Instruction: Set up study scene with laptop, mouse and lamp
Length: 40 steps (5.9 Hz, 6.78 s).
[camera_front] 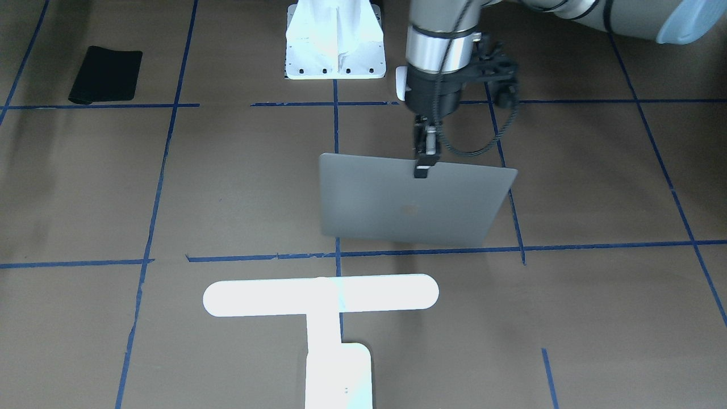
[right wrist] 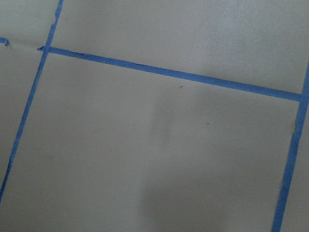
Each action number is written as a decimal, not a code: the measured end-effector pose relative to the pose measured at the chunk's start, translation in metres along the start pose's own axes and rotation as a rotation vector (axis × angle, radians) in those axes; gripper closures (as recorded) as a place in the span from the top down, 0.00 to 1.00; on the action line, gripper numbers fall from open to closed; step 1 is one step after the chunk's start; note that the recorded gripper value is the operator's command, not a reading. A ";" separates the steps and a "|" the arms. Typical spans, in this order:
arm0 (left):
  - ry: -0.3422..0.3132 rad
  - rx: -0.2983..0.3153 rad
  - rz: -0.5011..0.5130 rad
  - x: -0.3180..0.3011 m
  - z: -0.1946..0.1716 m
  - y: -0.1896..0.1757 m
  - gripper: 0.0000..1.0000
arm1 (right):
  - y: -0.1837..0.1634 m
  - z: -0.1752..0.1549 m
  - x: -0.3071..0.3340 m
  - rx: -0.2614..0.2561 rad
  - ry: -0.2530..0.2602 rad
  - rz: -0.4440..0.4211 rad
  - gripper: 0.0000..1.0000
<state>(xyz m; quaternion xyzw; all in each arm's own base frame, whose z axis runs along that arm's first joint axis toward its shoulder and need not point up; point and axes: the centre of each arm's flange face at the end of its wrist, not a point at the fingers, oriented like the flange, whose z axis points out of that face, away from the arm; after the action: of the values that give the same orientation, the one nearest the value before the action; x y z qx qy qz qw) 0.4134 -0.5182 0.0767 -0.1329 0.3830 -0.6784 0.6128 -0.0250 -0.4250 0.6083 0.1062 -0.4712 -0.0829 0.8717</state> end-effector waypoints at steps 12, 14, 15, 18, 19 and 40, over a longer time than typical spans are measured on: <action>0.035 0.035 -0.116 -0.008 0.075 0.048 1.00 | 0.000 0.011 -0.006 -0.025 -0.002 0.091 1.00; 0.025 -0.024 0.036 -0.039 0.031 0.000 1.00 | -0.011 0.042 -0.071 -0.027 0.002 0.219 1.00; 0.016 -0.063 0.164 -0.067 -0.001 -0.039 1.00 | -0.009 0.067 -0.121 -0.011 0.013 0.279 0.99; -0.017 -0.089 0.377 -0.103 -0.026 -0.099 1.00 | 0.060 0.101 -0.198 -0.047 0.088 0.303 0.95; -0.017 -0.083 0.383 -0.102 -0.025 -0.105 1.00 | 0.094 0.097 -0.187 -0.083 0.126 0.304 0.91; 0.019 -0.074 0.358 -0.096 -0.045 -0.136 1.00 | 0.136 0.062 -0.190 -0.175 -0.151 0.407 0.00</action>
<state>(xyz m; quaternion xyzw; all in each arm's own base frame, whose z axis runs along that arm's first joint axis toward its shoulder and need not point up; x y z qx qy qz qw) 0.3049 -0.4187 0.1671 -0.0785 0.4308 -0.5452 0.7148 -0.1743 -0.2537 0.5243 -0.0734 -0.5376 0.0462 0.8387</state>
